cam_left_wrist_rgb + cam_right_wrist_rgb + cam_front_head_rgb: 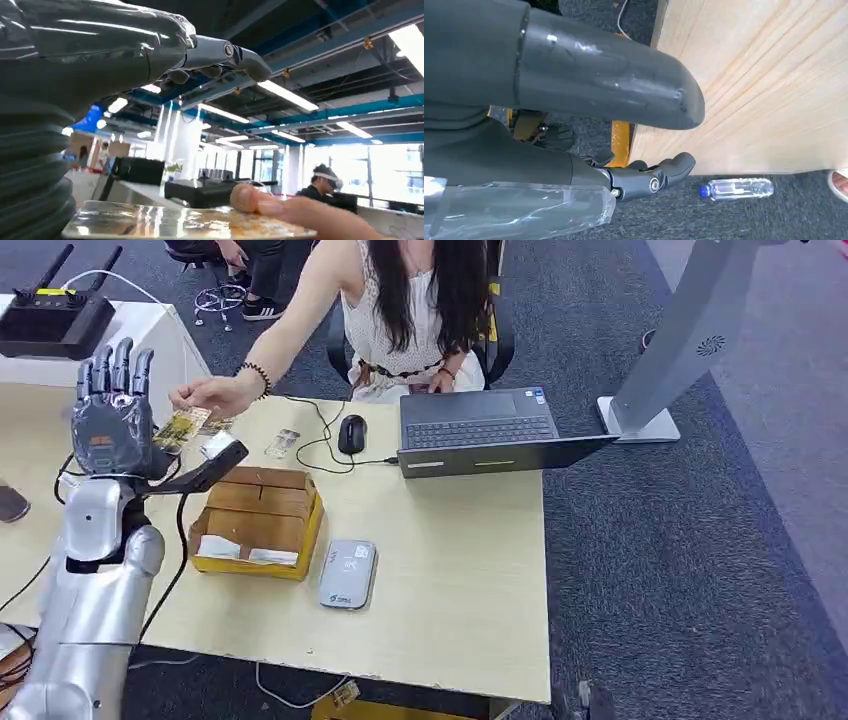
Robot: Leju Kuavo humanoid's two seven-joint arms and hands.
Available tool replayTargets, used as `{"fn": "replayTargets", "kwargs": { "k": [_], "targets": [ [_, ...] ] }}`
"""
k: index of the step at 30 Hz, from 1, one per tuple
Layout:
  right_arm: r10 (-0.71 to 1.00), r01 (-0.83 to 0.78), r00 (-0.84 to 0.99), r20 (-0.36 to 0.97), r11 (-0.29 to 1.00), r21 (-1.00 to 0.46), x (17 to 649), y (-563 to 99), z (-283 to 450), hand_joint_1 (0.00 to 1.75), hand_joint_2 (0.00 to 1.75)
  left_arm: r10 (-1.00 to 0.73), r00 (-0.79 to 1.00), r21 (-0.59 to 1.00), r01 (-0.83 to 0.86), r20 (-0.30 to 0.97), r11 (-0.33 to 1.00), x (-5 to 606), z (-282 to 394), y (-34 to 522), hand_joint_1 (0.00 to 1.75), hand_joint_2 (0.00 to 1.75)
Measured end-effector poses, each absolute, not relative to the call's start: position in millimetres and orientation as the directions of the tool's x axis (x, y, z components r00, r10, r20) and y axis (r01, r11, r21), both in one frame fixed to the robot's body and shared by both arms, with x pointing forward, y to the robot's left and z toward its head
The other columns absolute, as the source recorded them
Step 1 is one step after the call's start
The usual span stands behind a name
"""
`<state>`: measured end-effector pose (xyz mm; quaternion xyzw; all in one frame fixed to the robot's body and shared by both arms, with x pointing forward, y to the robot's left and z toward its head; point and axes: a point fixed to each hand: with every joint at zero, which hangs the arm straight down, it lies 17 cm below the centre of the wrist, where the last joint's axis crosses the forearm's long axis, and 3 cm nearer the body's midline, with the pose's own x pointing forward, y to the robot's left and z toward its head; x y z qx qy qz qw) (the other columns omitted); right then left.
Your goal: Pass the card to the sensor for recognition and then transmit it.
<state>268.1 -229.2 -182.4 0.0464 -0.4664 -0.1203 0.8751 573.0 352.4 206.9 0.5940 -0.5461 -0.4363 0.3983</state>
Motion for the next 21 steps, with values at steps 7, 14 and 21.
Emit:
{"fn": "replayTargets", "kwargs": {
  "k": [7, 14, 21],
  "targets": [
    [-0.252, 0.155, 0.559, 0.790, 0.968, 0.198, 269.4, -218.1, -183.8, 0.00, 0.00, -0.987, 0.074, 0.946, -0.283, -0.143, -0.159, 575.0, 195.5, 364.4, 0.51, 1.75],
    [-0.246, 0.148, 0.561, 0.791, 0.969, 0.196, 270.0, -215.7, -183.5, 0.00, 0.00, -0.989, 0.063, 0.955, -0.258, -0.136, -0.148, 574.7, 184.4, 365.2, 1.75, 1.75],
    [-0.247, 0.149, 0.560, 0.791, 0.969, 0.198, 270.1, -215.4, -183.4, 0.00, 0.00, -0.989, 0.062, 0.958, -0.246, -0.134, -0.145, 574.3, 178.9, 365.9, 1.75, 1.75]
  ]
}}
